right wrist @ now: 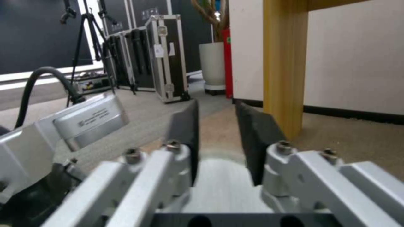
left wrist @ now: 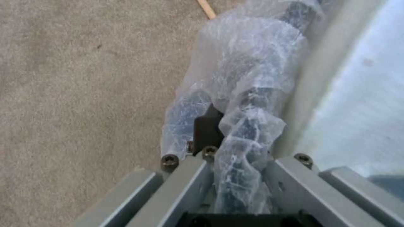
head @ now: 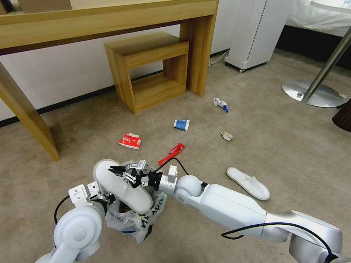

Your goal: Pick up the trash bin and place the garbage on the floor into it.

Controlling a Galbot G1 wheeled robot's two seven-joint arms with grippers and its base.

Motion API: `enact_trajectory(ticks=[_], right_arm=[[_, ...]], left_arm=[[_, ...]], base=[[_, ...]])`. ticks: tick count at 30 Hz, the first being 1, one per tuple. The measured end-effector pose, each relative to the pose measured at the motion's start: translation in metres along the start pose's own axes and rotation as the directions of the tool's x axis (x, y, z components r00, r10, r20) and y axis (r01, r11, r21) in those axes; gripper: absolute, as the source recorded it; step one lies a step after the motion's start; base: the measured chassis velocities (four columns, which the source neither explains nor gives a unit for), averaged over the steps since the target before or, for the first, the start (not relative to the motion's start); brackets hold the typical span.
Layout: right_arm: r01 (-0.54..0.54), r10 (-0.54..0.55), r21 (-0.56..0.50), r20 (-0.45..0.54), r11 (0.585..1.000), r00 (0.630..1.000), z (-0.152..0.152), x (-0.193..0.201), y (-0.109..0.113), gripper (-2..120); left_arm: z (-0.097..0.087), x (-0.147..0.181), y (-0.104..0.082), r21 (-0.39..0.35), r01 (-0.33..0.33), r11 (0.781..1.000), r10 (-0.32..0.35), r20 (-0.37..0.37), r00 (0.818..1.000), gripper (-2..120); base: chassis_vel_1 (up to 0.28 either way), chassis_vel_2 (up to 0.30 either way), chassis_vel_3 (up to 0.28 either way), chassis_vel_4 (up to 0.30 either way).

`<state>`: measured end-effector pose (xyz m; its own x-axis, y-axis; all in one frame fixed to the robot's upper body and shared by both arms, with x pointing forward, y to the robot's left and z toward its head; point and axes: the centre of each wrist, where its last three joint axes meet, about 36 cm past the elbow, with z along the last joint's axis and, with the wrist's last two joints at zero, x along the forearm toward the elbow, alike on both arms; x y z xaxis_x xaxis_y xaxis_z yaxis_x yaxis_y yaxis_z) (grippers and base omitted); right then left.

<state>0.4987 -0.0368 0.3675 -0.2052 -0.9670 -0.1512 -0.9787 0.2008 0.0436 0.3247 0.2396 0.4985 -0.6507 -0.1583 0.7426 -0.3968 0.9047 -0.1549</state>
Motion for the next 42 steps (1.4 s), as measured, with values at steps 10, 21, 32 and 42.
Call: enact_trajectory(ticks=[10, 21, 32, 42], right_arm=[[-0.047, 0.046, 0.004, 0.041, 0.999, 0.998, -0.018, -0.001, -0.006, 61], [-0.453, 0.441, 0.13, 0.11, 0.882, 0.891, -0.11, 0.125, -0.086, 100], [-0.706, 0.722, 0.205, -0.008, 0.678, 0.691, -0.06, 0.252, -0.047, 100], [-0.764, 0.792, 0.214, -0.096, 0.608, 0.603, -0.01, 0.296, 0.0, 100]], left_arm=[[0.001, 0.003, 0.001, -0.004, -0.005, 1.0, 0.005, 0.005, 1.0, 0], [0.005, 0.006, 0.002, -0.027, -0.001, 1.0, 0.001, 0.034, 0.999, 0], [0.011, 0.012, -0.001, -0.065, -0.019, 0.998, 0.022, 0.041, 0.999, 0], [0.018, 0.016, -0.001, -0.078, -0.032, 0.996, 0.035, 0.037, 0.999, 0]], base=[[0.0, 0.0, 0.0, 0.0], [0.0, 0.0, 0.0, 0.0], [0.0, 0.0, 0.0, 0.0], [0.0, 0.0, 0.0, 0.0]])
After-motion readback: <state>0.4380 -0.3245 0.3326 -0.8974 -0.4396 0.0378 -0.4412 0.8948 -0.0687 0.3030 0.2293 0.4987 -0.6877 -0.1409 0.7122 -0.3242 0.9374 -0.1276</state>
